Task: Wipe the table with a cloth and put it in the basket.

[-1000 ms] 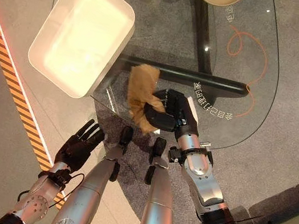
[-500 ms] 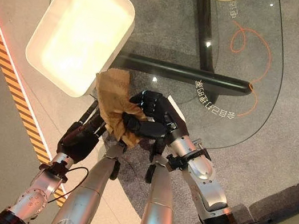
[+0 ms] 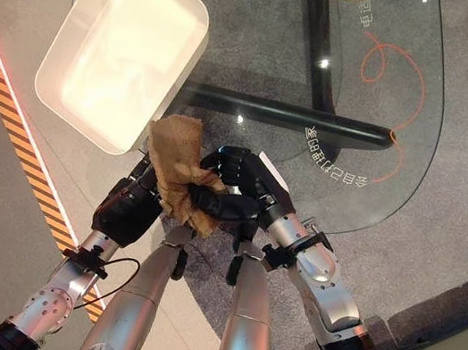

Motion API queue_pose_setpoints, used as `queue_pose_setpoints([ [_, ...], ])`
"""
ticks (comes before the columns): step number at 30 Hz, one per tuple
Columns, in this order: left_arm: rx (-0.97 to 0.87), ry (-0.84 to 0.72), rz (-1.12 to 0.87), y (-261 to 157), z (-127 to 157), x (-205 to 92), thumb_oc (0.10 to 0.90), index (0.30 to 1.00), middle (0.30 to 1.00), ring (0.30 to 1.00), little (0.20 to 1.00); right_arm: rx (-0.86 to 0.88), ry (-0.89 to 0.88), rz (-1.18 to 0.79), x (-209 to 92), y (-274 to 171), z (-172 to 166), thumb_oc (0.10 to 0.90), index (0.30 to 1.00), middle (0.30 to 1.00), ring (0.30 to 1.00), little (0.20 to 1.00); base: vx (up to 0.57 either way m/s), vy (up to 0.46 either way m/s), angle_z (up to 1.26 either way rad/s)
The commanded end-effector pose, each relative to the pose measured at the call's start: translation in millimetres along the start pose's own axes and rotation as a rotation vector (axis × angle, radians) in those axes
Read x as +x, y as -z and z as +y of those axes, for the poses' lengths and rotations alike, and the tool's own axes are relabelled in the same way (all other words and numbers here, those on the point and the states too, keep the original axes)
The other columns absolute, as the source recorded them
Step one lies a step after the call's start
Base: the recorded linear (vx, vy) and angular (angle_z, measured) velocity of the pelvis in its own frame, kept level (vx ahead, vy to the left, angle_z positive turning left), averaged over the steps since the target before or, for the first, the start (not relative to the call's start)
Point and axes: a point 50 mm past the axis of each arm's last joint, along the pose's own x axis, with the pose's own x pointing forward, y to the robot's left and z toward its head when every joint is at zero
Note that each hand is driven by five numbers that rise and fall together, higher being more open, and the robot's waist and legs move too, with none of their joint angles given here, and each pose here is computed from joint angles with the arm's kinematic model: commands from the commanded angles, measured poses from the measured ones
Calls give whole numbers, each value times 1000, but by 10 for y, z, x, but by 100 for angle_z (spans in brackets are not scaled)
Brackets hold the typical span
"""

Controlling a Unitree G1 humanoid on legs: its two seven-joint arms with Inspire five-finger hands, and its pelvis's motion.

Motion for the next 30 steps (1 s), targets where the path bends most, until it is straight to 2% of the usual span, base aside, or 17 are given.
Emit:
queue_pose_setpoints([
  [1,27,232,-27,-81,-411,47,800,900,900,900,900,-49,-178,-299,61,-521,322,100,300,300,300,200,0,0,0],
  [9,50,270,-31,-109,-464,84,800,900,900,900,900,-55,-244,-253,98,-451,390,100,300,300,300,200,0,0,0],
  [14,134,336,-1,-103,-567,140,800,900,900,900,900,-191,-375,-162,141,-399,533,100,300,300,300,200,0,0,0],
  [17,171,376,23,-79,-622,169,800,900,900,900,900,-205,-412,-157,164,-402,582,100,300,300,300,200,0,0,0],
  [25,231,469,97,19,-761,244,800,900,900,900,900,-188,-409,-181,263,-456,637,100,300,300,300,200,-3,9,1],
  [30,268,523,129,44,-806,255,800,900,900,900,900,-120,-364,-181,312,-446,600,100,300,300,300,200,0,33,0],
])
